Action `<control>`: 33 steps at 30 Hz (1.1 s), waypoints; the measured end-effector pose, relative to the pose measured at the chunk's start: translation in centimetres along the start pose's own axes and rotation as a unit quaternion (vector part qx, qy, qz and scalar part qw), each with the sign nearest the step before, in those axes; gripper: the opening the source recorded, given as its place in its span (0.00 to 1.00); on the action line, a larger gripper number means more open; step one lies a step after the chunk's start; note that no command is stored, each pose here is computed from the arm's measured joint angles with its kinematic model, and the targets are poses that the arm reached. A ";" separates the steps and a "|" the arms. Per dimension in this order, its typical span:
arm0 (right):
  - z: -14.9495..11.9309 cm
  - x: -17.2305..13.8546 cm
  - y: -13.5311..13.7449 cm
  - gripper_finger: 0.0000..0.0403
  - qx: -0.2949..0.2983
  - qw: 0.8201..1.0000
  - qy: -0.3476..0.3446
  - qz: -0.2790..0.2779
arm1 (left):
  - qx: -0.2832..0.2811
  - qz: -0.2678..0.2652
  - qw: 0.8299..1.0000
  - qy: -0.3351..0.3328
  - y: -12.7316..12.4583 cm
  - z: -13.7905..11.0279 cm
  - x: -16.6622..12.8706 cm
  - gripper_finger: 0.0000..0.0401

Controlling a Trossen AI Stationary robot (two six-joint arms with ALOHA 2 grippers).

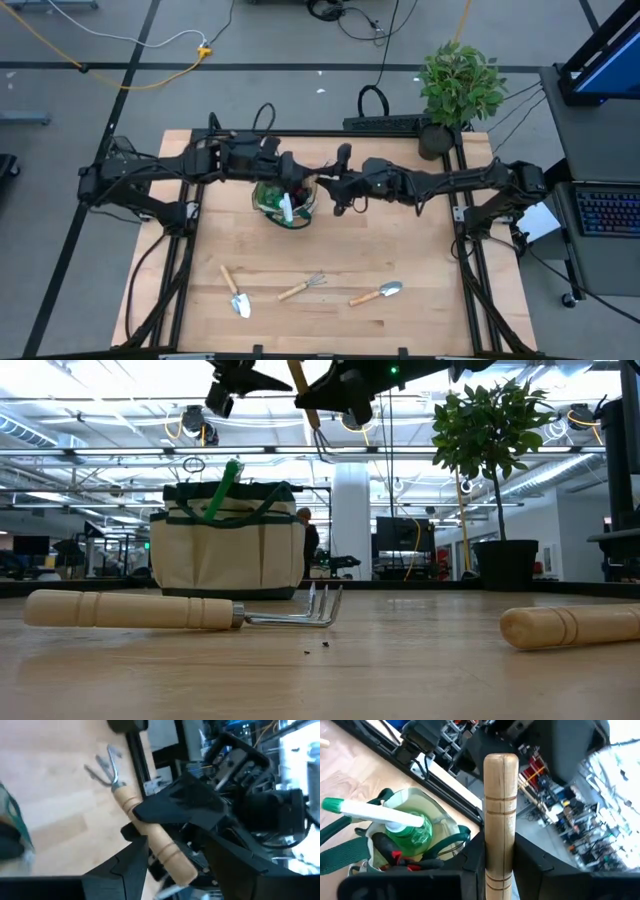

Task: Pick & Place Garden tools in Gardening bag
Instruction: Put the top brown hand rake into the gardening bag

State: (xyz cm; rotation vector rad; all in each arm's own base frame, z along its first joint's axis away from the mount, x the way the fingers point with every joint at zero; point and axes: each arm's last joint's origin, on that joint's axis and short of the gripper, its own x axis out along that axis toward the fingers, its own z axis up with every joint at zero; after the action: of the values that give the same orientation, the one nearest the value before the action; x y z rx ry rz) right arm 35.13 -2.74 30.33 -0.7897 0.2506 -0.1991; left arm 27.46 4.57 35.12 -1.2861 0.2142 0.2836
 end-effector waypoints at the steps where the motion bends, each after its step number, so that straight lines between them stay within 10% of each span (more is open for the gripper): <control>1: -0.1 0.0 -0.1 0.15 0.009 1.000 0.002 -0.002 | 0.017 0.002 1.000 -0.003 0.0 0.2 -0.4 0.52; 10: -0.3 0.1 -1.2 0.15 0.151 0.987 -0.050 0.021 | 0.166 0.038 0.983 -0.065 -0.1 1.5 -4.0 0.52; 19: 0.4 -0.1 -3.5 0.15 0.335 0.918 -0.198 0.079 | 0.265 0.143 0.947 -0.109 0.8 1.1 -9.3 0.52; 33: -2.2 2.7 -4.8 0.15 0.446 0.847 -0.282 0.066 | 0.324 0.211 0.911 -0.142 1.4 0.8 -12.3 0.52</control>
State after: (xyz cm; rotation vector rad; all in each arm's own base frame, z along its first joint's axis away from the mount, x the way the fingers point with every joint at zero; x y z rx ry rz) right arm 36.64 -8.28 31.88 0.1261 -0.3445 0.0650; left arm 15.40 4.61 37.90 -0.5162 0.3053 0.6996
